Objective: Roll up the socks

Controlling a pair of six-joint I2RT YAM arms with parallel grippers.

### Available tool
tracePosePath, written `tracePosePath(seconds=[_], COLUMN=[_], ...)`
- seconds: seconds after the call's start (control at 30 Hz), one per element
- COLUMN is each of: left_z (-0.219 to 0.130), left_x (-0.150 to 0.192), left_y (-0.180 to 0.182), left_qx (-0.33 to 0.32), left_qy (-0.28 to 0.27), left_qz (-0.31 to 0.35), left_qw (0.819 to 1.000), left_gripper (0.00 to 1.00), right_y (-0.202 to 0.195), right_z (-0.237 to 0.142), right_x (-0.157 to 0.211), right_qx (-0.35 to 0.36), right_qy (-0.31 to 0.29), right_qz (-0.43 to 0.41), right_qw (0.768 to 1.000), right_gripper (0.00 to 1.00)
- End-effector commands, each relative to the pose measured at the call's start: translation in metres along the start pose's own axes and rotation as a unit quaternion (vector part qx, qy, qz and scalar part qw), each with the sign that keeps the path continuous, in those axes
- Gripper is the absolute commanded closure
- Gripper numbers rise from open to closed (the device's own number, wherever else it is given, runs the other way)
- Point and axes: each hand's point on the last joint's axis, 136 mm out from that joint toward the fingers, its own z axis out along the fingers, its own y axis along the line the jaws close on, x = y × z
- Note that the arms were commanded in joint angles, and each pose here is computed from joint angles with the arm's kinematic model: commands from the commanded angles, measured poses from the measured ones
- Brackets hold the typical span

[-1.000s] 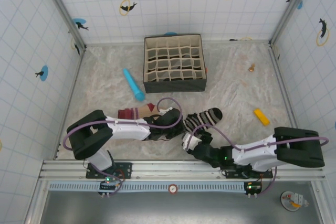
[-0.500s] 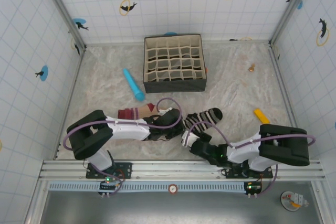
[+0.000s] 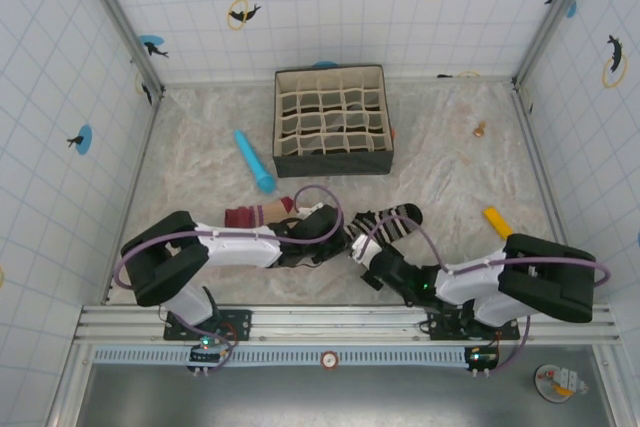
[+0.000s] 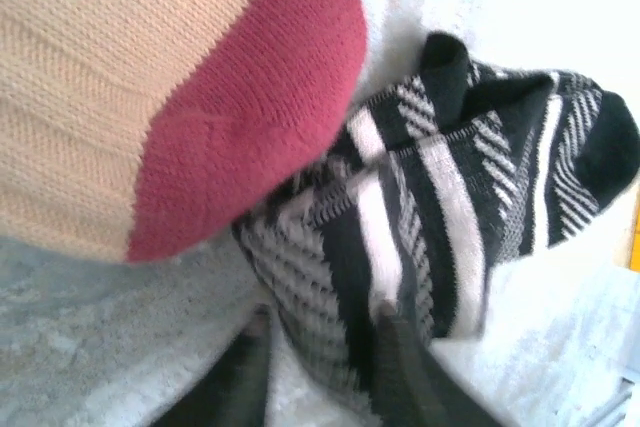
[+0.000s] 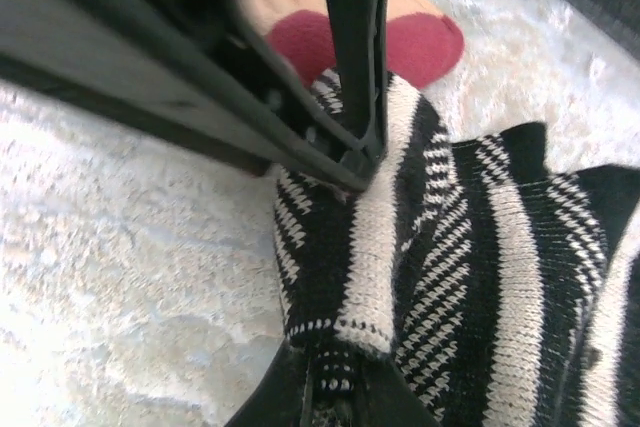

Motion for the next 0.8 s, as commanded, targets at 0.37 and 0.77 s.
tracePosePath(seconds=[0.37, 0.77], left_z=[-0.016, 0.000], left_x=[-0.007, -0.004], left_y=[-0.022, -0.029], left_qx=[0.050, 0.055], left_qy=[-0.028, -0.037], left_qz=[0.018, 0.033], left_qw=[0.998, 0.997], left_gripper=[0.43, 0.48], right_y=[0.008, -0.002], right_z=[-0.018, -0.038], right_x=[0.076, 0.126], right_qx=[-0.145, -0.097], right_qy=[0.124, 0.193], right_qz=[0.360, 0.568], right_qw=[0.913, 0.795], right_gripper=[1.00, 1.00])
